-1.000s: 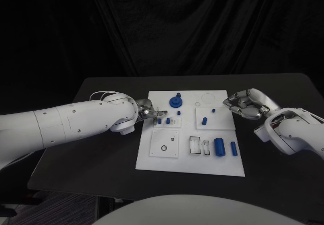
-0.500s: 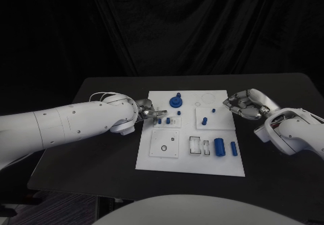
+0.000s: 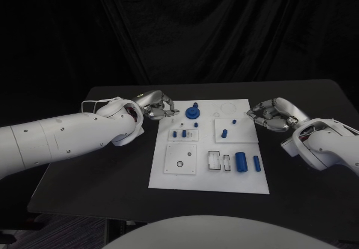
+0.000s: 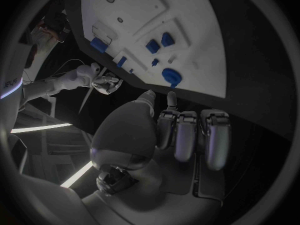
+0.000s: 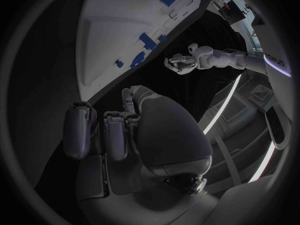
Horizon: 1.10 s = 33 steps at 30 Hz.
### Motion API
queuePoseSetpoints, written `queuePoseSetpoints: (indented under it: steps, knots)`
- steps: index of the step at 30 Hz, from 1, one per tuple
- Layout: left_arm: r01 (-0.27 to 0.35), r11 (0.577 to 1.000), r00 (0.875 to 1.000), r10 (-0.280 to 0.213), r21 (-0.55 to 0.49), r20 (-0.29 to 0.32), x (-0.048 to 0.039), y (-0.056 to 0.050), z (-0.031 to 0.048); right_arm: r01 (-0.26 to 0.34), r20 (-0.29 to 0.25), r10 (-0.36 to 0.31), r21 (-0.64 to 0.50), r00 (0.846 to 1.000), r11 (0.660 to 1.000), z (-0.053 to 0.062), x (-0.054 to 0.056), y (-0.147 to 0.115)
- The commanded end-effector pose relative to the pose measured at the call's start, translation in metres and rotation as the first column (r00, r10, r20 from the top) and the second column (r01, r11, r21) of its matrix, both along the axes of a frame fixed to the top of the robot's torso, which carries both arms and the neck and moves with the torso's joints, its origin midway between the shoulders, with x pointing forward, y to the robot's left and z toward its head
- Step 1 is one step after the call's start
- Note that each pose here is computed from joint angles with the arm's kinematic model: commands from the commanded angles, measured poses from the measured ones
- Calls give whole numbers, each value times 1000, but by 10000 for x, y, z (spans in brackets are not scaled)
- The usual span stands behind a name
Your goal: Assemble the parts on the task board
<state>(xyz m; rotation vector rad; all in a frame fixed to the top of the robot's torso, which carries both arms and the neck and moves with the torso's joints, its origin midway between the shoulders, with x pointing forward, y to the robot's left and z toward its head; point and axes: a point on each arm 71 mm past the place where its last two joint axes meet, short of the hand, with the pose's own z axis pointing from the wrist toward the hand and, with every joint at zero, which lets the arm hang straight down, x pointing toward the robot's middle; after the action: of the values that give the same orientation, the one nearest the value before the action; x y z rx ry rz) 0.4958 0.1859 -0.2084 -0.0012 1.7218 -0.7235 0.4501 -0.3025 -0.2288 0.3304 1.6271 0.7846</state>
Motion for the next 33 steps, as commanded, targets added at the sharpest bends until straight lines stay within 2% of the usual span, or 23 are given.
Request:
queuePoseSetpoints:
  steps: [1,5,9,13,15,24,33]
  knots:
    - [201,978,963,-188,-48,195,-52,-143,163,10,-8,-10,-2,1000,1000,-13,-2,5]
    - [265,964,949,-254,-34,185,-17,-221,152,9,-8,-9,-1,1000,1000,-14,0,11]
    - [315,949,933,-313,21,179,40,-301,100,8,-8,-8,-1,1000,1000,-14,3,17]
    - [368,918,904,-390,147,177,104,-419,1,4,-8,-4,0,1000,1000,-15,4,28]
    - [378,906,897,-409,191,169,123,-461,-42,3,-8,-3,0,1000,1000,-15,4,34]
    - [398,868,881,-452,295,140,205,-624,-191,-1,-7,1,2,1000,1000,-16,7,52]
    - [420,838,870,-481,350,109,222,-753,-278,-6,-6,6,2,1000,1000,-19,18,78]
